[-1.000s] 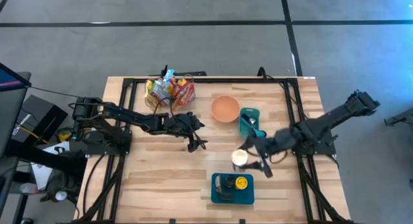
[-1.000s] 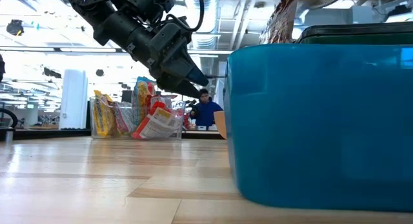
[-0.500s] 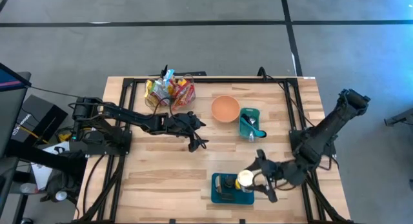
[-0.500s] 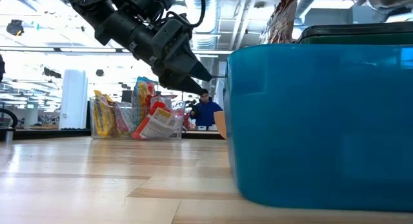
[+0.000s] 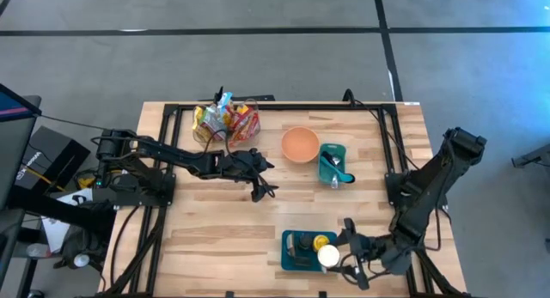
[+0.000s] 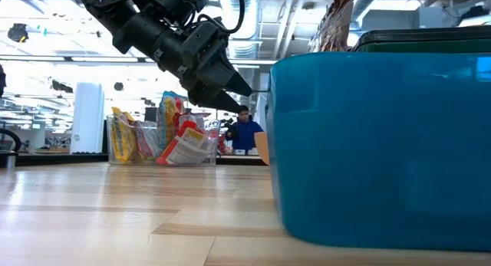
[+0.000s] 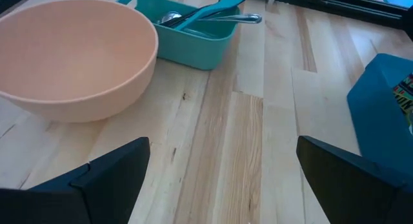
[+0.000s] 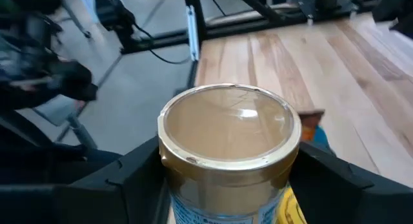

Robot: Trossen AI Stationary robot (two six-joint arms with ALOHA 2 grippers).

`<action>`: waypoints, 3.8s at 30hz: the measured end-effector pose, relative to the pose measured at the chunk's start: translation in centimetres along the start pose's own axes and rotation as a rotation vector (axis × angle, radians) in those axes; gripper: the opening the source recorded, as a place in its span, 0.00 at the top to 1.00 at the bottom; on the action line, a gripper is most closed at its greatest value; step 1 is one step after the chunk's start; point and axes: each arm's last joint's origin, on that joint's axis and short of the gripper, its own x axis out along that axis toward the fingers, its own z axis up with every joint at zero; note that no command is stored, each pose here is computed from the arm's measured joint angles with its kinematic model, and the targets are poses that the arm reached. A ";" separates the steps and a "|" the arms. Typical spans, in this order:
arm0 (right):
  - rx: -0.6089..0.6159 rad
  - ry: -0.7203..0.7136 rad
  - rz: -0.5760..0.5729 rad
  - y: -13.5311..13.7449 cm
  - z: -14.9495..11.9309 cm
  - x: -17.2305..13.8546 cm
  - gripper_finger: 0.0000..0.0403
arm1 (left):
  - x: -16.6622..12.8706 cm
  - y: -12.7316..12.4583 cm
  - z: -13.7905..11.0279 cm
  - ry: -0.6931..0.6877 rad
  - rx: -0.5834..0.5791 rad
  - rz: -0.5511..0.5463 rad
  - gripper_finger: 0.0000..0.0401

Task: Pick & Place Food Item
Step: Put the gold seasoning bottle into the blue bin

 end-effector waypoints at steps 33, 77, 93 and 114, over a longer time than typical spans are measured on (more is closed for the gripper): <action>-0.072 -0.082 -0.197 1.9 -5.1 1.1 0.30 | 0.0 0.0 0.0 0.001 -0.009 0.000 0.03; -0.120 -0.067 -0.261 1.6 -6.9 2.1 0.30 | 0.0 0.0 0.0 0.001 -0.026 0.000 0.03; -0.125 -0.075 -0.274 1.8 -8.4 2.9 0.30 | 0.0 0.0 0.0 0.001 -0.026 0.000 0.03; -0.056 0.021 -0.240 0.5 -7.9 4.4 0.30 | 0.0 0.0 0.0 0.001 -0.026 0.000 0.03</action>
